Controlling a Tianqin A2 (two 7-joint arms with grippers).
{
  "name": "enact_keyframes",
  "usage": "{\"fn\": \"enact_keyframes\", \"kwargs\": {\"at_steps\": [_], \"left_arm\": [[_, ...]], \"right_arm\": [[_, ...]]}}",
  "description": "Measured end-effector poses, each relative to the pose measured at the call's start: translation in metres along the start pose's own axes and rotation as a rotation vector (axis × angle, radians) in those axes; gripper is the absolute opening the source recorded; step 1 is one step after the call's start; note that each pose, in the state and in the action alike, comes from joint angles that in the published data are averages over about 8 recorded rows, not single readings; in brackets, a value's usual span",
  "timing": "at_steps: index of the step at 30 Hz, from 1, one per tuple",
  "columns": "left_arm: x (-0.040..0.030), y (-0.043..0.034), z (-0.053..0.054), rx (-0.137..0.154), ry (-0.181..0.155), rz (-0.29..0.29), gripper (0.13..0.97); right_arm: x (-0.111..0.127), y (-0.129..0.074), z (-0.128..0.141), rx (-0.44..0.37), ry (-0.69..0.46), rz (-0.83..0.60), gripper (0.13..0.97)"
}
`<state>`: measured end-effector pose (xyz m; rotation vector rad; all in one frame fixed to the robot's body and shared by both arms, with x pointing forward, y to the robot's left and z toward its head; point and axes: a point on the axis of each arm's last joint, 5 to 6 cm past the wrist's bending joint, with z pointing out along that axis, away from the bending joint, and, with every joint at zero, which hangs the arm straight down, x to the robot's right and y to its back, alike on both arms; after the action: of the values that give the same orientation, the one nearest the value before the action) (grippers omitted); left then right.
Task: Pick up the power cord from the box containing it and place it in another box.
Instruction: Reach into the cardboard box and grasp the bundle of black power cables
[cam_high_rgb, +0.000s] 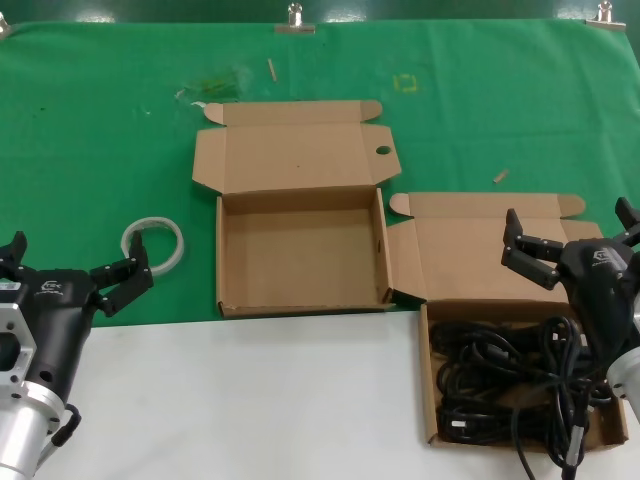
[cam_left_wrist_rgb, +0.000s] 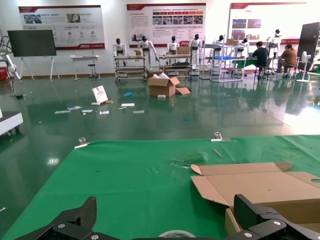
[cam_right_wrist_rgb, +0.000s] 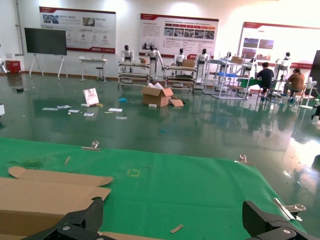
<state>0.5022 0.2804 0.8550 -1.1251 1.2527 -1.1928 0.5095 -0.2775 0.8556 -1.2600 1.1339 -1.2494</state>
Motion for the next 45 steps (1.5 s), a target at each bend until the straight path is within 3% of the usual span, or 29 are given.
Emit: {"fn": "enact_keyframes", "kwargs": {"at_steps": [45], "left_arm": [[0.0000,0.0000,0.0000,0.000,0.000,0.000,0.966]], "right_arm": [[0.0000,0.0000,0.0000,0.000,0.000,0.000,0.966]]}}
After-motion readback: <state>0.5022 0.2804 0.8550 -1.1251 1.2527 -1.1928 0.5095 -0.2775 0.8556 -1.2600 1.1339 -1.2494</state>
